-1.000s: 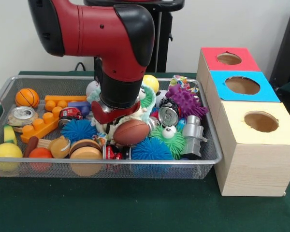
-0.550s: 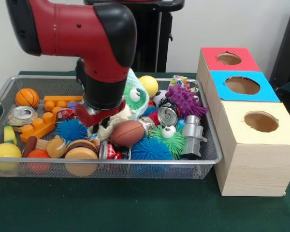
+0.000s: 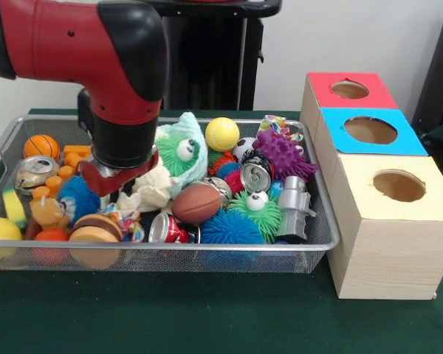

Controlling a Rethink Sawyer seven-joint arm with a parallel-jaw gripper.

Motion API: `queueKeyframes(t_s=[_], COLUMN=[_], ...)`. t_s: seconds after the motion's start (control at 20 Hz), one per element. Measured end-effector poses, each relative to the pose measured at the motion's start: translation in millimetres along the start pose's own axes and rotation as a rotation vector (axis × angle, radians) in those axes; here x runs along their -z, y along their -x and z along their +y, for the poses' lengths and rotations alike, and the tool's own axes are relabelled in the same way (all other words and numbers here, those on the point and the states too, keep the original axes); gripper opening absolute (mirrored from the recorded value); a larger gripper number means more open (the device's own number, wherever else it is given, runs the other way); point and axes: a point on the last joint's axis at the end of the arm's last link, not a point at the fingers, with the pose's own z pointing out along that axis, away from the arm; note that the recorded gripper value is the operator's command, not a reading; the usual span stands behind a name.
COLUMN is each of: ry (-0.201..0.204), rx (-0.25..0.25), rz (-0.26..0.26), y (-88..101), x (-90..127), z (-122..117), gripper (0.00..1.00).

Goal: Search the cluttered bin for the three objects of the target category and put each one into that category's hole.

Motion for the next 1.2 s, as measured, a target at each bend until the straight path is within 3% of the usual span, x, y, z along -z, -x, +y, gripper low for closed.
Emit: queueKeyframes(t_s=[0.4,0.9,1.1,1.2], ry=[-0.022,-0.021,-0.03,-0.039], rx=[0.048,0.093,0.157,0.217], rz=[-0.006,-0.023,-0.015,-0.005], y=[-11.2,-29.1,-41.2,-51.0], x=[1,3,3,3], z=[-18,-39,-50,-59], gripper=[0.0,0.0,0.0,0.0])
